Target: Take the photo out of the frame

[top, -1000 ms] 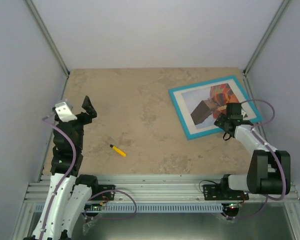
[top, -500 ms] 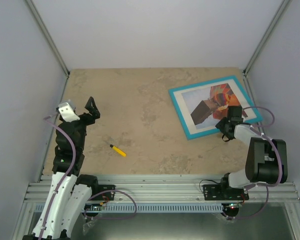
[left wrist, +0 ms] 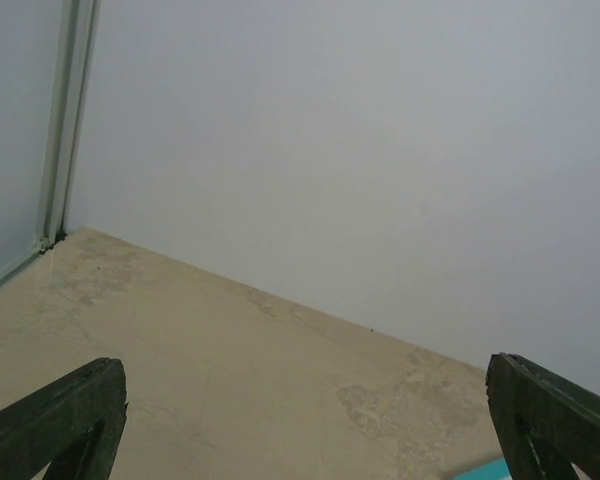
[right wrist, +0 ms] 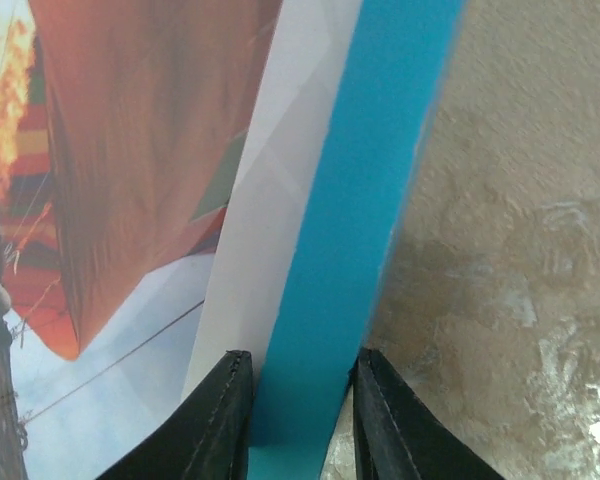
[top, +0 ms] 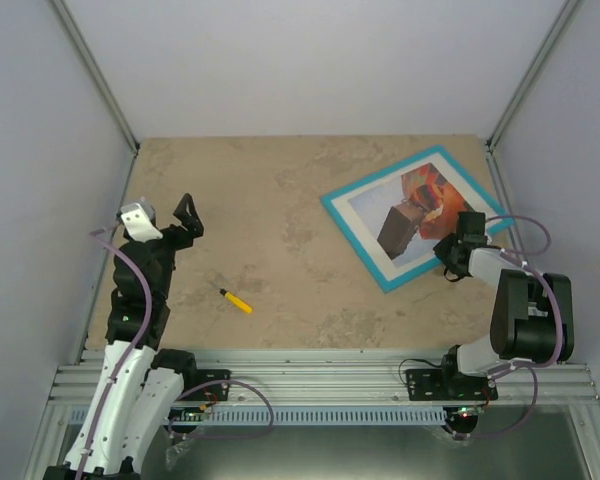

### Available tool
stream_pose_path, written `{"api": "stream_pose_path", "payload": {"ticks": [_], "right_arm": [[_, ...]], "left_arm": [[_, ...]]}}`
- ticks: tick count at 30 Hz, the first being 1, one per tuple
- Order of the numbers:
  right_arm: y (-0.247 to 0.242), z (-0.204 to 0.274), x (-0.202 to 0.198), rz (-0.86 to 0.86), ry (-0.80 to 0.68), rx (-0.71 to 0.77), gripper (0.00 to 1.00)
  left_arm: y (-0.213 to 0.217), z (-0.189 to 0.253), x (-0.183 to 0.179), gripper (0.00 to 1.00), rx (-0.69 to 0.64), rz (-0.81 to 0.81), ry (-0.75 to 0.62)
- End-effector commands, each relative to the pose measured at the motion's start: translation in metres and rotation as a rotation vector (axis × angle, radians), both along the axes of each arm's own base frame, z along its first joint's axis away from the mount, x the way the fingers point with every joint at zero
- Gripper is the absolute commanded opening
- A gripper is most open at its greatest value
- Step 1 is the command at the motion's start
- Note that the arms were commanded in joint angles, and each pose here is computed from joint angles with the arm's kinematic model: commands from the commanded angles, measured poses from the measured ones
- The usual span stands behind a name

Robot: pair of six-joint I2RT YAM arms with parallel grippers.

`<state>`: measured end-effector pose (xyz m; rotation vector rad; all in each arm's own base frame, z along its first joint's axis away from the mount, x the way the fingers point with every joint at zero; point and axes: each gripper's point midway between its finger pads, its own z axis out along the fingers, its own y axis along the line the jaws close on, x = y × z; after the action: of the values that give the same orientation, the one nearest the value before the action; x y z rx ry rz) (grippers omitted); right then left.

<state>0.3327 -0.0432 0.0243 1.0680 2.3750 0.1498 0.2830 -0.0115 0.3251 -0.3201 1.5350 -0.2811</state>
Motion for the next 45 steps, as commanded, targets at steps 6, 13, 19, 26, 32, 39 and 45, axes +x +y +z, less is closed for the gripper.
{"api": "stream_pose_path", "payload": {"ticks": [6,13,19,26,32,39,45], "right_arm": [[0.037,0.002,0.005,0.129,-0.026,0.059,0.2],[0.078,0.014,0.036,0.353,-0.08,0.031,0.15],[0.111,0.017,0.059,0.527,-0.124,0.033,0.11],[0.147,0.029,0.088,0.685,-0.197,0.039,0.07],[0.176,0.037,0.112,0.787,-0.251,0.051,0.07],[0.193,0.036,0.137,0.865,-0.283,0.062,0.08],[0.202,0.036,0.146,0.914,-0.283,0.062,0.16]], "left_arm": [[-0.032,-0.028,0.017,1.0,-0.14,-0.159,0.099],[-0.066,-0.071,0.036,1.0,-0.189,-0.317,0.303],[-0.086,-0.11,0.049,1.0,-0.189,-0.406,0.502],[-0.111,-0.168,0.054,1.0,-0.211,-0.536,0.747],[-0.119,-0.209,0.053,0.98,-0.241,-0.56,0.909],[-0.132,-0.25,0.049,0.92,-0.255,-0.59,1.06],[-0.138,-0.277,0.043,0.85,-0.213,-0.578,1.147]]}}
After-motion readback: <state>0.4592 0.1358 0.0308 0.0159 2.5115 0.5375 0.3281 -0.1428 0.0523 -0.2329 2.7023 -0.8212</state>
